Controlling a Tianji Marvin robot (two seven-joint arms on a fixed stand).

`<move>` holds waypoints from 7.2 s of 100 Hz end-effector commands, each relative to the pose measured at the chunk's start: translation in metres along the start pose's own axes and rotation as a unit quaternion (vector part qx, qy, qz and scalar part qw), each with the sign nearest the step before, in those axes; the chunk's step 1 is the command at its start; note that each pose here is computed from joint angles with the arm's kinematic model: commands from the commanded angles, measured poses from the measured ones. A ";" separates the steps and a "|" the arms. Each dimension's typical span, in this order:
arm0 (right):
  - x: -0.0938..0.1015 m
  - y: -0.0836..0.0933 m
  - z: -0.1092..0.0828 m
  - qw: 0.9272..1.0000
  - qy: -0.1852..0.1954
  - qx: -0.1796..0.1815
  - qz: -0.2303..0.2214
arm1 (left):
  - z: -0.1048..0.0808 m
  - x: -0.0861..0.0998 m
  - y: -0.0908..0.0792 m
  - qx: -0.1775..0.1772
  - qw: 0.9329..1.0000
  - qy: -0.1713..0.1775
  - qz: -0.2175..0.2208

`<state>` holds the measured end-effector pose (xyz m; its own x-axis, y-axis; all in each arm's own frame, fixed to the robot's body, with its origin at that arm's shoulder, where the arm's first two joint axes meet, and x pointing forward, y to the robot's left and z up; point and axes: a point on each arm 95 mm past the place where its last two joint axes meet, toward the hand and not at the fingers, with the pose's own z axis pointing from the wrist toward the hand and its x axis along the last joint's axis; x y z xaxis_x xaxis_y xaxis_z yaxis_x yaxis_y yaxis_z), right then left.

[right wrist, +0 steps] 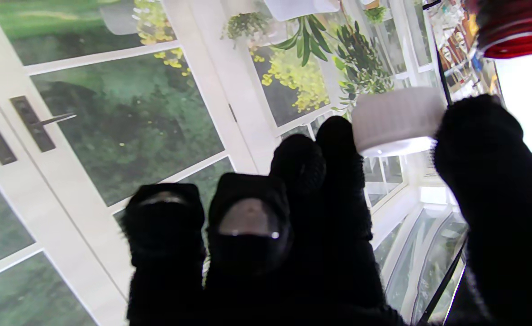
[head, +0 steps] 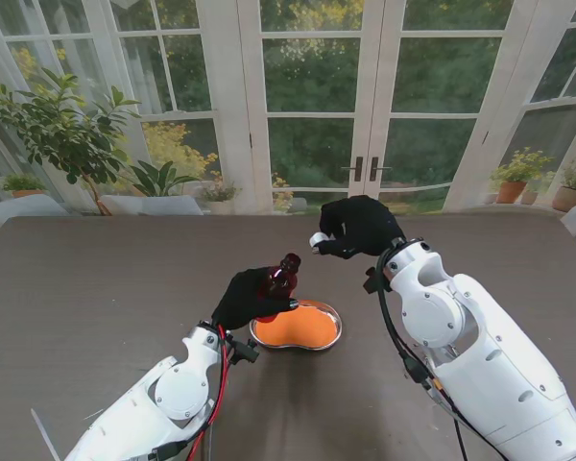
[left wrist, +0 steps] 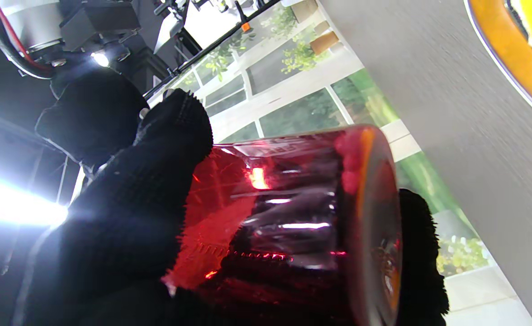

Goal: Collect the cotton balls from the tray into a sample bottle

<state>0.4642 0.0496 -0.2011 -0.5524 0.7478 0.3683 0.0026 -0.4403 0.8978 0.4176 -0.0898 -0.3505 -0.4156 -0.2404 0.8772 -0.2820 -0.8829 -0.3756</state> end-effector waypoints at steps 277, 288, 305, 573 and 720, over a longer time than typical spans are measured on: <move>0.031 -0.027 0.009 0.992 0.083 0.090 -0.027 | -0.004 -0.006 -0.003 -0.025 1.000 0.000 0.012; 0.031 -0.029 0.010 0.991 0.085 0.098 -0.030 | -0.004 -0.006 -0.004 -0.027 1.000 0.002 0.014; 0.032 -0.030 0.011 0.990 0.088 0.104 -0.035 | -0.005 -0.006 -0.006 -0.035 0.999 0.003 0.017; 0.033 -0.037 0.009 0.991 0.083 0.081 -0.067 | 0.001 -0.002 -0.006 -0.042 0.999 0.012 0.016; 0.022 -0.017 0.006 0.991 0.117 0.035 -0.048 | 0.000 -0.001 -0.006 -0.048 0.999 0.009 0.016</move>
<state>0.4577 0.0721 -0.2048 -0.7267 0.6505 0.2209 -0.0123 -0.3339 0.9425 0.4202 -0.0814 -0.3505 -0.4398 -0.2653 0.8580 -0.3340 -0.8385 -0.4305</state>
